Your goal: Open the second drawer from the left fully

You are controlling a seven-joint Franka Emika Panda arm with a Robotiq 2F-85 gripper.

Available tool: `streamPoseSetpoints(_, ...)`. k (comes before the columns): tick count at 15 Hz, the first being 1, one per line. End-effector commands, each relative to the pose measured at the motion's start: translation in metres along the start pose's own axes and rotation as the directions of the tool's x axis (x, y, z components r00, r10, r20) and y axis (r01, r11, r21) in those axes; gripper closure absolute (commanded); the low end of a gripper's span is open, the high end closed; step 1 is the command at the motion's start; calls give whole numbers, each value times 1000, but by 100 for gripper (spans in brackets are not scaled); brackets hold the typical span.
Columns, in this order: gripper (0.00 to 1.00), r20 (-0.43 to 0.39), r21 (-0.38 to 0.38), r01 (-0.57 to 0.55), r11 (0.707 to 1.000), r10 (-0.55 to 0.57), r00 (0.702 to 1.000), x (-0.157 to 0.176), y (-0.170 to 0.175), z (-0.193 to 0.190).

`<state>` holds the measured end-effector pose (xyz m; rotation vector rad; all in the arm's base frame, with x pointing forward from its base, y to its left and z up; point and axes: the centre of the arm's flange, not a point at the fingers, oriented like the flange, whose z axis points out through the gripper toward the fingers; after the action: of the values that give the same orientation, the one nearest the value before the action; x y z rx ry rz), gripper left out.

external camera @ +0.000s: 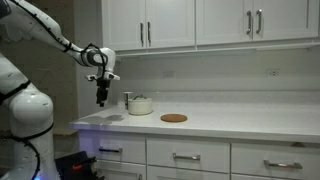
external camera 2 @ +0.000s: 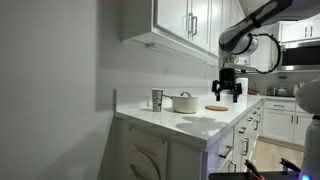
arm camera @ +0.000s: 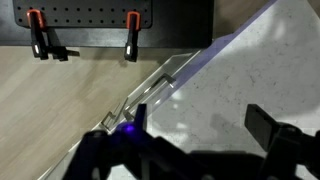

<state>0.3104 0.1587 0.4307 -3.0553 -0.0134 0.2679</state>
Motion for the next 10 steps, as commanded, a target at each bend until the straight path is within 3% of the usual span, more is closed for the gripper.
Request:
streamPoseSetpoints(1,0,-8,0,-56,998,56,998,16,16,0)
streamPoseSetpoints(10,0,-55,72,-273,959,277,959,46,110,-18)
